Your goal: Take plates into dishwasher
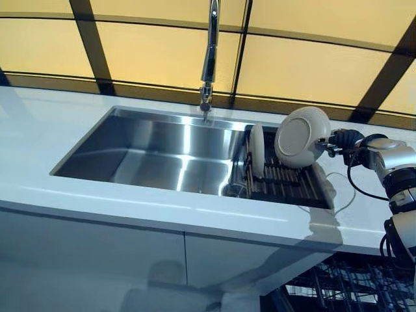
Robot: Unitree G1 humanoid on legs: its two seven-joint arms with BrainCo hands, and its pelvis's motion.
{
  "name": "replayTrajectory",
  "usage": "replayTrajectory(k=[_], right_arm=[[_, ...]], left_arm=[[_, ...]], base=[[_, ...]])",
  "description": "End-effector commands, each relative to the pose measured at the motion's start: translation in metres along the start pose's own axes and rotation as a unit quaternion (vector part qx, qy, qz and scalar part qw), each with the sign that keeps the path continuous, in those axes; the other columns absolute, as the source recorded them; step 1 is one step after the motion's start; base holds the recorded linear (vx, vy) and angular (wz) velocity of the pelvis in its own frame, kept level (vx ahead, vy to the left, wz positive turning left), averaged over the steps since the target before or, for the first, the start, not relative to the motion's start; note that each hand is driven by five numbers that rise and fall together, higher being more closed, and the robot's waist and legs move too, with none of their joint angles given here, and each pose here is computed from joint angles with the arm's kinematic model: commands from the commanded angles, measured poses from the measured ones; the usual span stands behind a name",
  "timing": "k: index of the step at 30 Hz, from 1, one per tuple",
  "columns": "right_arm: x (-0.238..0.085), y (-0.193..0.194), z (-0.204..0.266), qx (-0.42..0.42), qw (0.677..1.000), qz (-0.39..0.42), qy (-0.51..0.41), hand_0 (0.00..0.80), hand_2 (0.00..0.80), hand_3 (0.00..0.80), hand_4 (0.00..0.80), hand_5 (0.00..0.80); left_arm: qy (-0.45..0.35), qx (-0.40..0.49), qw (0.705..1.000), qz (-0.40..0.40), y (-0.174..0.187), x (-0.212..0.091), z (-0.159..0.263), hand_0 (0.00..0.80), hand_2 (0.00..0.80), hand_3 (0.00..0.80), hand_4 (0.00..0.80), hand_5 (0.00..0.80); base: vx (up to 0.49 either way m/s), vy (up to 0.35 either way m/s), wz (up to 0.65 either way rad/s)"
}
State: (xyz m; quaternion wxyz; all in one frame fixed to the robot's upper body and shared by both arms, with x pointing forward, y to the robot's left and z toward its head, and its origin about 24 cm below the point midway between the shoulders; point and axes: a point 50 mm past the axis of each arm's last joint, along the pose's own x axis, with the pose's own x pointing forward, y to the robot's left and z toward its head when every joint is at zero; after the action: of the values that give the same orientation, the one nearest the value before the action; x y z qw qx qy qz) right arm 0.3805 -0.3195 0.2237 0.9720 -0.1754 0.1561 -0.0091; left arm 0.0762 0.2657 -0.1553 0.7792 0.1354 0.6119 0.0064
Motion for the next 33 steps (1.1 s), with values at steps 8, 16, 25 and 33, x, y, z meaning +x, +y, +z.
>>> replayTrajectory(k=[8, 16, 25, 33], right_arm=[[-0.018, -0.014, 0.049, -0.043, 0.995, -0.034, -0.087, 0.8, 0.8, 0.8, 0.8, 0.8], [-0.021, -0.013, 0.062, -0.074, 0.99, -0.036, -0.11, 0.8, 0.8, 0.8, 0.8, 0.8], [-0.022, 0.003, 0.059, -0.082, 0.987, -0.02, -0.137, 0.8, 0.8, 0.8, 0.8, 0.8], [-0.024, 0.004, 0.043, -0.099, 0.986, 0.005, -0.137, 0.8, 0.8, 0.8, 0.8, 0.8]], left_arm=[[0.03, 0.033, 0.999, 0.022, 0.002, 0.001, -0.003, 0.0, 0.0, 0.0, 0.0, 0.0], [0.024, 0.004, 0.999, 0.035, 0.004, 0.001, -0.006, 0.0, 0.0, 0.0, 0.0, 0.0], [0.013, 0.042, 0.997, 0.056, 0.024, -0.002, 0.006, 0.0, 0.0, 0.0, 0.0, 0.0], [0.001, 0.023, 0.997, 0.069, 0.027, -0.002, 0.014, 0.0, 0.0, 0.0, 0.0, 0.0]], base=[[0.005, 0.018, -0.16], [-0.035, 0.075, -0.41], [-0.087, 0.052, -0.23], [-0.134, 0.007, -0.26]])
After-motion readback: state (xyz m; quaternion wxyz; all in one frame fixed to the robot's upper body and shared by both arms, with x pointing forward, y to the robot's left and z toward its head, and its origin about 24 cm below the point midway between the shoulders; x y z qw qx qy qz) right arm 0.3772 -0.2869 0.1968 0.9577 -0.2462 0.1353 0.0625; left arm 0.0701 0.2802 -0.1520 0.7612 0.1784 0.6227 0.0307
